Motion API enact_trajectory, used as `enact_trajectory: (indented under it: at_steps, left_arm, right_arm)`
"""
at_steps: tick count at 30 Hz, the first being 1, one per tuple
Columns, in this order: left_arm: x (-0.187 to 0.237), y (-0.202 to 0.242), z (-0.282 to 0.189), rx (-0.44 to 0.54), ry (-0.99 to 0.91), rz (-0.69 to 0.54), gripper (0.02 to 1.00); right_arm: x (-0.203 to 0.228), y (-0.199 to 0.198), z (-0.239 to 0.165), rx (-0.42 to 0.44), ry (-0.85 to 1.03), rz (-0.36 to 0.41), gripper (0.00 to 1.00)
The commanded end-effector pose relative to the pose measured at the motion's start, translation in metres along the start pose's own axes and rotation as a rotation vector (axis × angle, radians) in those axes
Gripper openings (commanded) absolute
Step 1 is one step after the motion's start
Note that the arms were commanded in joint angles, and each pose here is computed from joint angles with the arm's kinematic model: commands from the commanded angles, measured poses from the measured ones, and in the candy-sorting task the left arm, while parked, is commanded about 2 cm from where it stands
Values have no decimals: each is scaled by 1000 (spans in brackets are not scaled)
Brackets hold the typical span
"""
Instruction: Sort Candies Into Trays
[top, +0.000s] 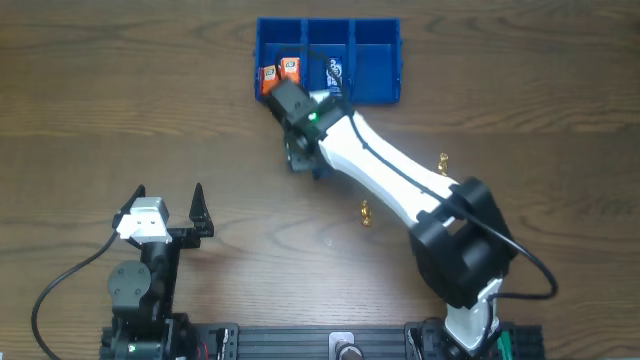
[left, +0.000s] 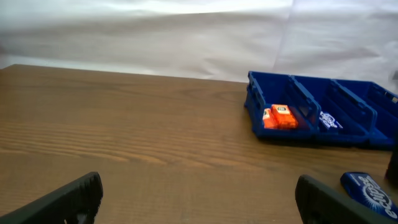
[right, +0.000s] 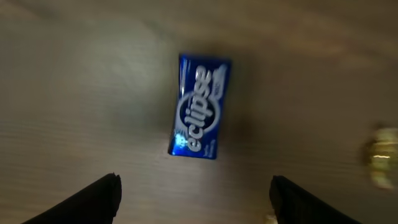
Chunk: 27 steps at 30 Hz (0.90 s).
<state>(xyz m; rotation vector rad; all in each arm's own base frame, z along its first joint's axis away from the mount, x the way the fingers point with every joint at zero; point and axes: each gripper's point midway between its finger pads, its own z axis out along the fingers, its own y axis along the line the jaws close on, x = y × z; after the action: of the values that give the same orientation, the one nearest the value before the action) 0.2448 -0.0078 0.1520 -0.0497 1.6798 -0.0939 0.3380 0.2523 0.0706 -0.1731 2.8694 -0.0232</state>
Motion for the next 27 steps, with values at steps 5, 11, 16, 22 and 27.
enact_trajectory:
  at_steps: [5,11,16,22,27]
  left_arm:
    - [16,0,1,5,52,9,996]
    - [16,0,1,5,52,9,998]
    - [16,0,1,5,52,9,998]
    - [16,0,1,5,52,9,996]
    - [16,0,1,5,52,9,998]
  right_arm:
    - [-5,3,34,-29,12,58,792]
    - [-4,-9,54,0,47,113,792]
    - [-6,-13,58,5,47,150,766]
    - [-7,-12,61,3,43,169,759]
    - [-7,-11,64,3,44,167,750]
